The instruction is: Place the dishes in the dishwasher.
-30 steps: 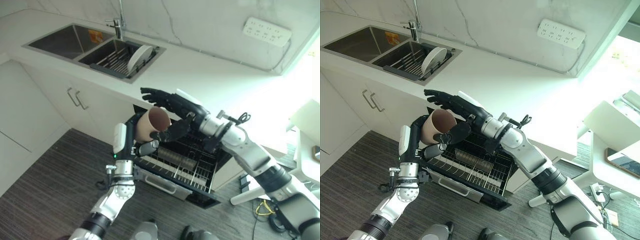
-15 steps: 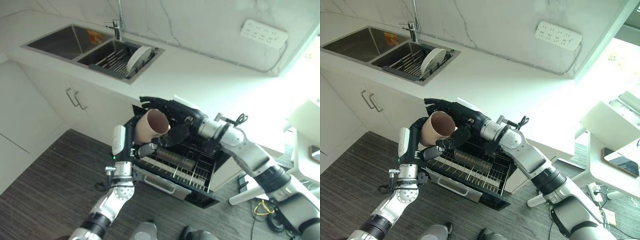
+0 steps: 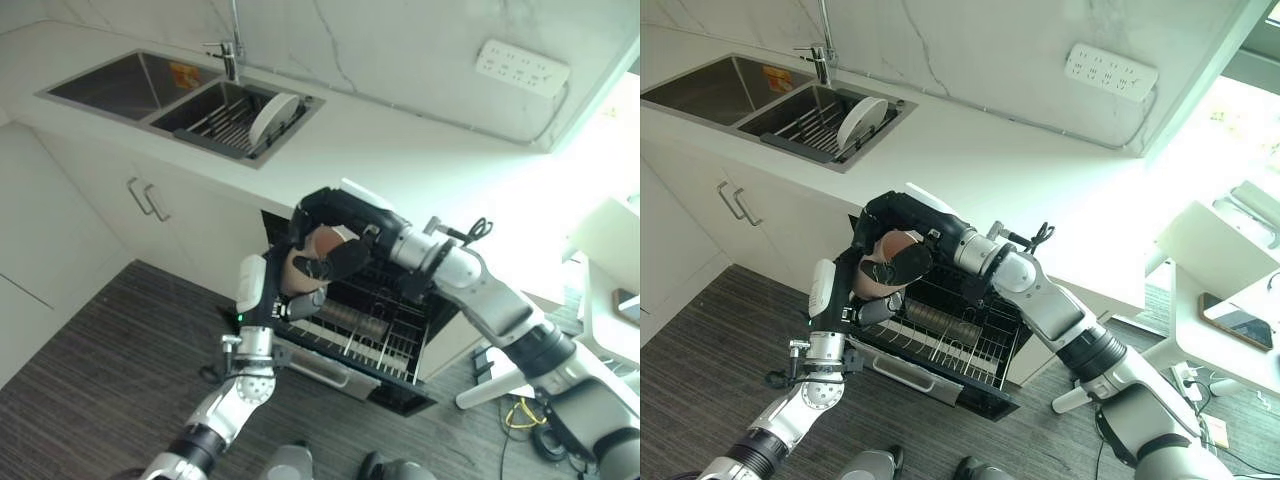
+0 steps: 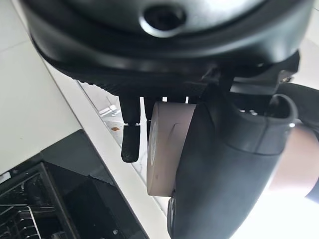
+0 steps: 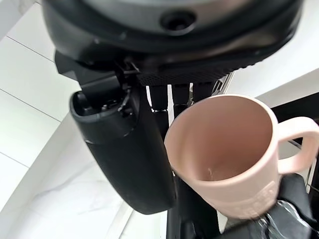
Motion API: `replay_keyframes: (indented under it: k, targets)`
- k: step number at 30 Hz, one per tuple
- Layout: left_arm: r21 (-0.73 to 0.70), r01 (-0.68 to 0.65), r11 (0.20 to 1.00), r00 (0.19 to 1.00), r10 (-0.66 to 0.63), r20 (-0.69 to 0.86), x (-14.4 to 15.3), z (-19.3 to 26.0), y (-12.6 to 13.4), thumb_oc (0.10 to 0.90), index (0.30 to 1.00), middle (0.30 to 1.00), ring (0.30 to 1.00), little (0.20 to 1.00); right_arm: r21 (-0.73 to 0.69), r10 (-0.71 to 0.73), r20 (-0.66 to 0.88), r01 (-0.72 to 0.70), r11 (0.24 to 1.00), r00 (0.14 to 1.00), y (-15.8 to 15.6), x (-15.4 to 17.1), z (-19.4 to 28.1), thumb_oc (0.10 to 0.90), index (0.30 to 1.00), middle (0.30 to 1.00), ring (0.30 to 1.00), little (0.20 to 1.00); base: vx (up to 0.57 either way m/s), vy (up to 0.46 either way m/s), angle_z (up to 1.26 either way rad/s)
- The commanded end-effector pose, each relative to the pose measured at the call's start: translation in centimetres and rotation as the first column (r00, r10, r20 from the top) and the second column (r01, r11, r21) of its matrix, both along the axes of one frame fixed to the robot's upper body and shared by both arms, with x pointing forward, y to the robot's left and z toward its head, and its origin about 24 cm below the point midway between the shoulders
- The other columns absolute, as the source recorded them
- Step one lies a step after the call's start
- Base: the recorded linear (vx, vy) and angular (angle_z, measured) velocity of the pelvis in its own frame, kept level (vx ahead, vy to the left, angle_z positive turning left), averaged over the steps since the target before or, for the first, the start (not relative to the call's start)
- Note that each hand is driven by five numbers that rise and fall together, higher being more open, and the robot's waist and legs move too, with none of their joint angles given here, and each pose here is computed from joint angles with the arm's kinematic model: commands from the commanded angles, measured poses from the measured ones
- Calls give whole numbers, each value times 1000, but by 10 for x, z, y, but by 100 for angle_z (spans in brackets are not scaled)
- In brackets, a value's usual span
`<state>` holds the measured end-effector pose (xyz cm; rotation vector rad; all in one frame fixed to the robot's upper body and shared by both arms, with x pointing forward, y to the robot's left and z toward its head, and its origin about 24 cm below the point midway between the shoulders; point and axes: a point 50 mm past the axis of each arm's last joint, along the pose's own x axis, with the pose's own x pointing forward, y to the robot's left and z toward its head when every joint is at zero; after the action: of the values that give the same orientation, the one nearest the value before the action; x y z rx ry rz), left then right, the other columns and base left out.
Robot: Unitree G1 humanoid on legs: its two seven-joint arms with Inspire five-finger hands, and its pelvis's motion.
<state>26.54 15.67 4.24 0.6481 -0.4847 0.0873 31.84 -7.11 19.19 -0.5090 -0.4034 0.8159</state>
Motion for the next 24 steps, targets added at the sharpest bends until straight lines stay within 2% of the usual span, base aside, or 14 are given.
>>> replay_keyframes:
  k: [1,10,11,12,20,21,24]
  targets:
    - [-98,77,992,955,-45,294,18,62,-9,400,300,300,300,300,19,84,167,-89,996,982,15,-8,31,400,300,300,300,300,0,0,0]
    - [-97,83,992,952,-50,301,16,67,-8,400,300,300,300,300,12,70,160,-73,997,985,13,-7,32,400,300,300,300,300,0,0,0]
    - [-100,80,992,953,-46,300,16,67,-6,400,300,300,300,300,17,68,153,-71,997,986,13,-7,31,533,500,500,500,500,0,0,0]
    - [-100,79,992,953,-45,300,16,67,-7,400,300,300,300,300,22,67,152,-71,997,986,13,-7,31,800,900,900,900,900,0,0,0]
    - [-122,75,990,958,-37,286,15,67,-5,400,300,300,300,300,101,37,165,-54,993,986,9,-7,36,800,900,900,900,900,0,0,0]
    - [-155,68,986,963,-24,267,16,65,-3,400,300,300,300,300,167,35,150,-60,984,988,7,-8,38,800,900,900,900,900,0,0,0]
    - [-182,54,982,964,-4,265,15,65,-1,400,300,300,300,300,249,36,106,-62,967,994,5,-9,36,800,900,900,900,900,0,0,0]
